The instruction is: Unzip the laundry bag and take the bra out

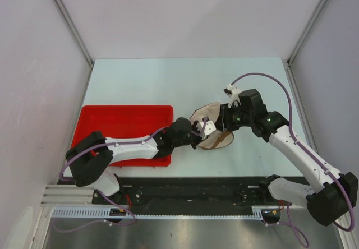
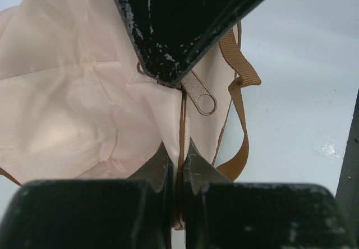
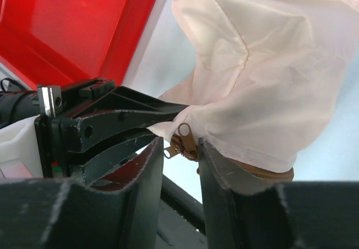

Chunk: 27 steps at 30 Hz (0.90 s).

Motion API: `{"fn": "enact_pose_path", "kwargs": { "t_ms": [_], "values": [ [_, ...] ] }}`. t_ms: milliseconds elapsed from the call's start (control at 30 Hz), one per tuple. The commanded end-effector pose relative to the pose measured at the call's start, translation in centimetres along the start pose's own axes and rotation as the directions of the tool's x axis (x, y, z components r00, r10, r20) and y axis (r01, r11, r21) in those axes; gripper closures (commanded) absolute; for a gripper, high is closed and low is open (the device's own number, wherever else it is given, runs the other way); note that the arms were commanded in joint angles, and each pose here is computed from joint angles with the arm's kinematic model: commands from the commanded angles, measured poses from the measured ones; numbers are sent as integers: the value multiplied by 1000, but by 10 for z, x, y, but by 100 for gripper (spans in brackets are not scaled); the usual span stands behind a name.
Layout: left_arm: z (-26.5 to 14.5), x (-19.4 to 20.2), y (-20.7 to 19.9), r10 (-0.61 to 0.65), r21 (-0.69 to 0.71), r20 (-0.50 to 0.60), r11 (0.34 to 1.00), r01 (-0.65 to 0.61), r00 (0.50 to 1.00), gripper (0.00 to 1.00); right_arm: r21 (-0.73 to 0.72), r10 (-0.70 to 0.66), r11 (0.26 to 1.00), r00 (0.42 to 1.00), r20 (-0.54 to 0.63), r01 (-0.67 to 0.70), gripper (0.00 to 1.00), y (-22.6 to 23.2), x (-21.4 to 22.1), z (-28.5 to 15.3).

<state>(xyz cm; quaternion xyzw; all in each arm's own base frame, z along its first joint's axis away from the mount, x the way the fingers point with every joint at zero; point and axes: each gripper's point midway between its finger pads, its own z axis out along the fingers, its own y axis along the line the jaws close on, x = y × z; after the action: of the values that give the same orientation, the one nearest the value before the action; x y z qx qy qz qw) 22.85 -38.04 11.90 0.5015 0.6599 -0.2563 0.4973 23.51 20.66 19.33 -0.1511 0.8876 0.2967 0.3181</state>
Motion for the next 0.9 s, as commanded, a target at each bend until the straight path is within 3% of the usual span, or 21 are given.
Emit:
{"fn": "enact_pose_path", "kwargs": {
  "t_ms": [0, 133, 200, 367, 467, 567, 600, 667, 867],
  "values": [
    [6, -31, 9, 18, -1, 73, 1000, -18, 997, 99, 16, -7, 1000, 1000, 5, 7, 67, 1, -3, 0],
    [5, -31, 9, 11, -5, 69, 1000, -11, 998, 100, 11, -1, 1000, 1000, 22, 1, 70, 3, -7, 2],
    [5, -32, 9, 12, -6, 70, 1000, -11, 997, 100, 25, 0, 1000, 1000, 13, 0, 61, 0, -6, 4],
    [3, -34, 10, 10, -9, 67, 1000, -9, 998, 99, 93, -17, 995, 1000, 0, 17, 59, -7, -1, 11],
    [3, -33, 10, 8, -10, 65, 1000, -7, 998, 100, 134, -26, 991, 1000, 6, 25, 63, -10, -1, 15],
    [3, -32, 11, -2, -14, 61, 1000, 3, 998, 99, 174, -11, 985, 1000, 26, 7, 75, -16, -4, 15],
    [3, -33, 11, -3, -16, 63, 1000, 4, 998, 99, 187, -9, 982, 999, 35, 2, 89, -17, -6, 15],
    [3, -32, 12, -7, -17, 59, 1000, 8, 998, 100, 220, 4, 975, 998, 57, -16, 100, -22, -8, 11],
    [1, -31, 12, -8, -24, 57, 1000, 10, 998, 100, 298, 14, 952, 986, 163, -63, 100, -32, -21, -14]
  ]
}}
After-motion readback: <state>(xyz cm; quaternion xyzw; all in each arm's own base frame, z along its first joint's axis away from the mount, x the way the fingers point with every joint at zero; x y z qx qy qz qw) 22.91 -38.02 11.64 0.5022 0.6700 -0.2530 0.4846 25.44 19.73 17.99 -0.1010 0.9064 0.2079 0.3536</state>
